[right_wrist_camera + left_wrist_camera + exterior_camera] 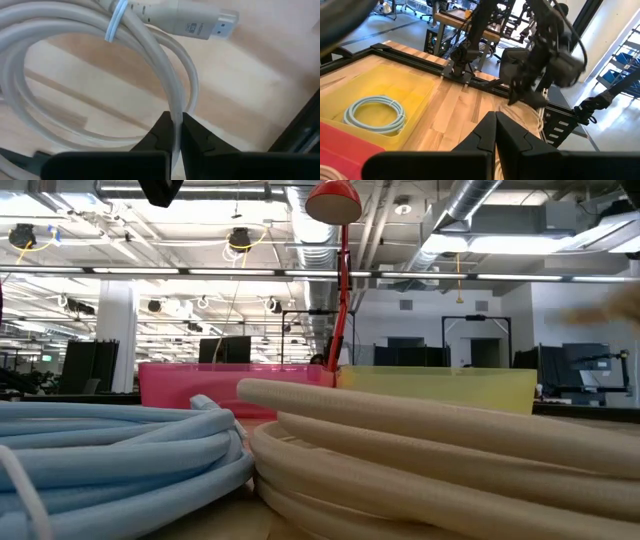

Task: Sort HDMI cables
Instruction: Put the brown HDMI cable into the red bin

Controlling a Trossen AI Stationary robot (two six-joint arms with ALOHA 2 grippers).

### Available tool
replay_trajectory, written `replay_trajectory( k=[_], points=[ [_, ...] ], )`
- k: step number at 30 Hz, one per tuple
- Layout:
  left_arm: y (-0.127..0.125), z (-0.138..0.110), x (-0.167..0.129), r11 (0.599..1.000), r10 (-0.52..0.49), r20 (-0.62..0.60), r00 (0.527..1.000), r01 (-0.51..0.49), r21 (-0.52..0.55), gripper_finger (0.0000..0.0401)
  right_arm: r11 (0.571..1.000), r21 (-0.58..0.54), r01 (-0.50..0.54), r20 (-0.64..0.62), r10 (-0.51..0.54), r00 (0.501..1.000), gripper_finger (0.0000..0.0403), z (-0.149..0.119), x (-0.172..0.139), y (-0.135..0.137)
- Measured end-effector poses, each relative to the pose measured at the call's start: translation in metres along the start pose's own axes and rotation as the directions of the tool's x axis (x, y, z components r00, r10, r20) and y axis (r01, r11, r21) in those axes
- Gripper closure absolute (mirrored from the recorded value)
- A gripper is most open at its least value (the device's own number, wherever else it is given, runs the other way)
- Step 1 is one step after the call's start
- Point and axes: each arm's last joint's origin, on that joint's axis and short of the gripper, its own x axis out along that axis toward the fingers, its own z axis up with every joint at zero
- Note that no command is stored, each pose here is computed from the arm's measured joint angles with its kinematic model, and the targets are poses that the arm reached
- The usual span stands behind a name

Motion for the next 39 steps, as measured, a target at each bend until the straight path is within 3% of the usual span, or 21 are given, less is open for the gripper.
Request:
replay_trajectory(
  k=[8, 14, 20, 30, 35, 39],
  points=[
    [0.000, 0.001, 0.000, 1.000, 0.003, 0.004, 1.000, -0.002, -0.024, 0.0393, 0.985, 0.012, -0.169, 0.184, 0.164, 0.969, 0.0398, 0.035, -0.047, -0.026],
    [0.011, 0.005, 0.005, 0.963, 0.071, 0.029, 0.997, -0.061, -0.261, 0.0386, 0.968, -0.029, -0.250, 0.332, 0.245, 0.911, 0.0398, 0.065, -0.067, -0.036],
    [0.021, 0.008, 0.010, 0.925, 0.079, 0.028, 0.996, -0.063, -0.374, 0.0337, 0.950, -0.115, -0.289, 0.483, 0.308, 0.820, 0.0399, 0.095, -0.078, -0.033],
    [0.039, 0.016, 0.017, 0.758, 0.028, 0.018, 0.999, -0.009, -0.652, 0.0221, 0.915, -0.246, -0.322, 0.615, 0.403, 0.678, 0.0399, 0.138, -0.089, -0.013],
    [0.042, 0.018, 0.018, 0.670, 0.010, 0.022, 1.000, 0.010, -0.742, 0.0179, 0.888, -0.295, -0.353, 0.668, 0.455, 0.589, 0.0399, 0.153, -0.098, -0.005],
    [0.041, 0.020, 0.018, 0.623, -0.003, 0.044, 0.999, 0.036, -0.781, 0.0158, 0.876, -0.322, -0.358, 0.691, 0.476, 0.544, 0.0400, 0.163, -0.102, -0.002]
  ],
)
